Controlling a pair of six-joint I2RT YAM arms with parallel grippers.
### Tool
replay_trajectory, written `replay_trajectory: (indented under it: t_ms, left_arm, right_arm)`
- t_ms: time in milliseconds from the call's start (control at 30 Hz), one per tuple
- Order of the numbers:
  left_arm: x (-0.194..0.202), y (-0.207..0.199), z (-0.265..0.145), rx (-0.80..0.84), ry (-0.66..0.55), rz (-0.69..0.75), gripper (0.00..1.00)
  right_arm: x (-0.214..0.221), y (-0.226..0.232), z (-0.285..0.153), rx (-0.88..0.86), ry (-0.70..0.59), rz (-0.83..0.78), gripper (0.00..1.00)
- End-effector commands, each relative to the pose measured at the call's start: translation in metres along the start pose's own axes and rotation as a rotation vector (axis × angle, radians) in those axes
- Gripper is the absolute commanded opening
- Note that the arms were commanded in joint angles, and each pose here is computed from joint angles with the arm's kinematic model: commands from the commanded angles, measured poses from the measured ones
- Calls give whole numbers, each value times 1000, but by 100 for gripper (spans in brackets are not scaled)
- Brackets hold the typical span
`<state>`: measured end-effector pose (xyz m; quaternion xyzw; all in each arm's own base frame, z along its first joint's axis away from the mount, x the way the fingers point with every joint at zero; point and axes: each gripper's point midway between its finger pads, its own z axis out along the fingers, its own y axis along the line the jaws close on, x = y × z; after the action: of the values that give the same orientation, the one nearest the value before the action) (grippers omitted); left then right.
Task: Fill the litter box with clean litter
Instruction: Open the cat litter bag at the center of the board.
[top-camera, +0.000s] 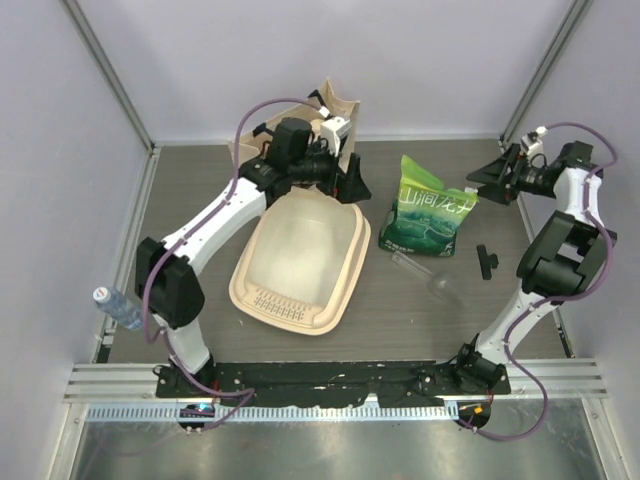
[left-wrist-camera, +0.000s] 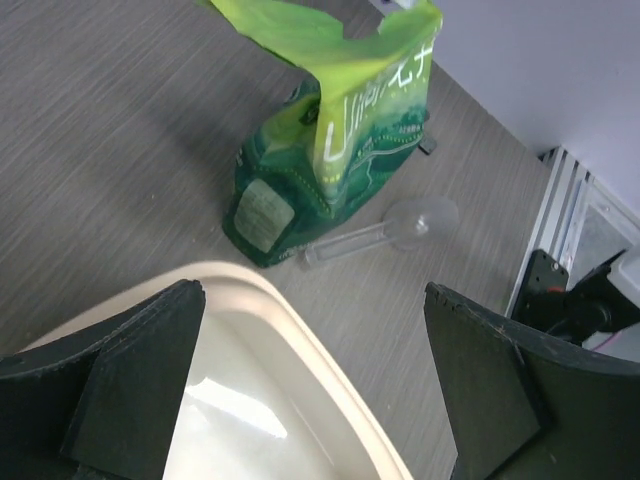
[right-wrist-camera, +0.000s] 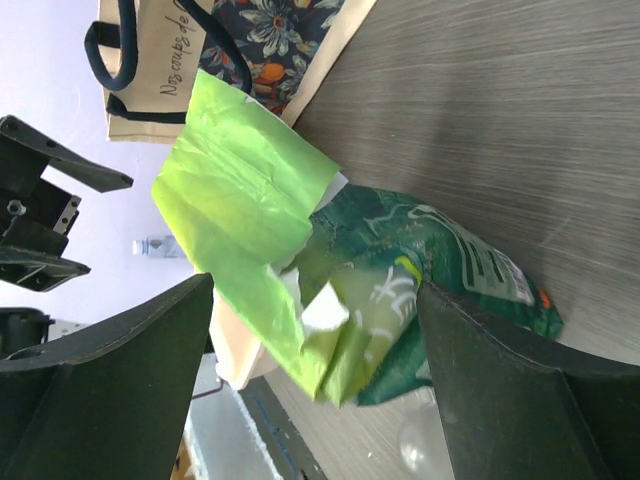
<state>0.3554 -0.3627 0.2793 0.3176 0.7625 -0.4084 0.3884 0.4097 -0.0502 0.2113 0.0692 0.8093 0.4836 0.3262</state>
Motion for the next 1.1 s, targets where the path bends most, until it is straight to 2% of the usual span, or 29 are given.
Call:
replay_trajectory:
  t_ms: [0, 100, 200, 233, 300, 333, 400, 433, 567, 667, 867, 1067]
  left_arm:
    - [-37, -19, 12, 66, -76, 28, 97]
    - [-32, -6, 23, 44, -32, 60, 98]
    - [-23, 9, 30, 4, 27, 118, 98]
    - [-23, 11, 31, -6, 35, 126, 98]
    - [-23, 16, 34, -20, 58, 139, 97]
    - [-25, 18, 34, -27, 55, 144, 97]
    - [-30, 19, 33, -41, 42, 155, 97]
    - [-32, 22, 33, -58, 38, 162, 97]
    - [-39, 22, 30, -66, 27, 194, 97]
    - [-44, 20, 30, -60, 13, 202, 97]
    - [-41, 13, 33, -17, 12, 173, 96]
    - [-58, 2, 22, -7, -48, 208, 95]
  right_arm:
    - [-6, 14, 29, -52, 49, -19, 88]
    - [-7, 13, 47, -82, 83, -38, 88]
    - [-7, 14, 64, -133, 115, -29, 81]
    - [-8, 18, 65, -151, 117, -32, 68]
    - [-12, 30, 65, -208, 108, -49, 54]
    - [-14, 41, 62, -228, 101, -57, 43]
    - [-17, 59, 55, -275, 92, -92, 33]
    - [-17, 65, 53, -283, 90, -100, 24]
    - [-15, 100, 37, -300, 67, -185, 1]
    - [-14, 112, 30, -269, 46, -262, 1]
    - [-5, 97, 30, -171, 37, -302, 1]
    - [-21, 116, 17, -88, -16, -479, 1]
